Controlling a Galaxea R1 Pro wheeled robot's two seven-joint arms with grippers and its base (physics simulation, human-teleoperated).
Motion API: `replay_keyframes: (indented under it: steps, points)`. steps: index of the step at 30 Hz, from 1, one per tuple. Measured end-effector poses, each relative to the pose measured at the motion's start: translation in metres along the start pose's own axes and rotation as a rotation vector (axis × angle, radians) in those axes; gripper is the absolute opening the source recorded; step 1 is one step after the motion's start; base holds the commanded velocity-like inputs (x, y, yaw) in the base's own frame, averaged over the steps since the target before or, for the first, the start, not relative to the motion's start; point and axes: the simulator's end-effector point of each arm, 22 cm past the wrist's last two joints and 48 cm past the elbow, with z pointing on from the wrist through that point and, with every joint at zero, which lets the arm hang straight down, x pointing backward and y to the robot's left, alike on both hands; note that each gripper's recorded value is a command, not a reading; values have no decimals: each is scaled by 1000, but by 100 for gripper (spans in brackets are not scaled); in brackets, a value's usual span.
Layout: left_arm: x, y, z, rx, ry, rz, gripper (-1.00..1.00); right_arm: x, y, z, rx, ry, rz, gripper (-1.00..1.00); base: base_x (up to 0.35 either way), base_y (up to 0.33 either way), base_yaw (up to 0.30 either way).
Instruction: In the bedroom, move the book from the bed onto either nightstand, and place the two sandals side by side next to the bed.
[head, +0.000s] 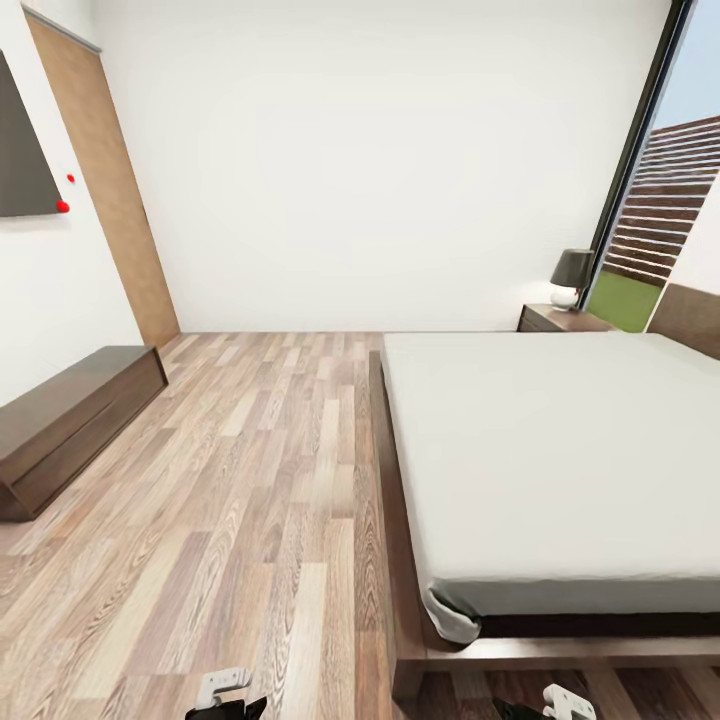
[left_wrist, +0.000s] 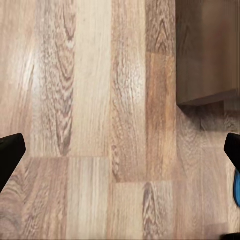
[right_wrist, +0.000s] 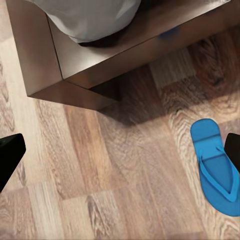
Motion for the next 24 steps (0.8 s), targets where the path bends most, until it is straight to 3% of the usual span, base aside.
replay_keyframes:
  steps: [24]
  points:
    - [-15,-14,-34,2,17,-5,100,-21,16,-34,0,1,0,100,0,0,0]
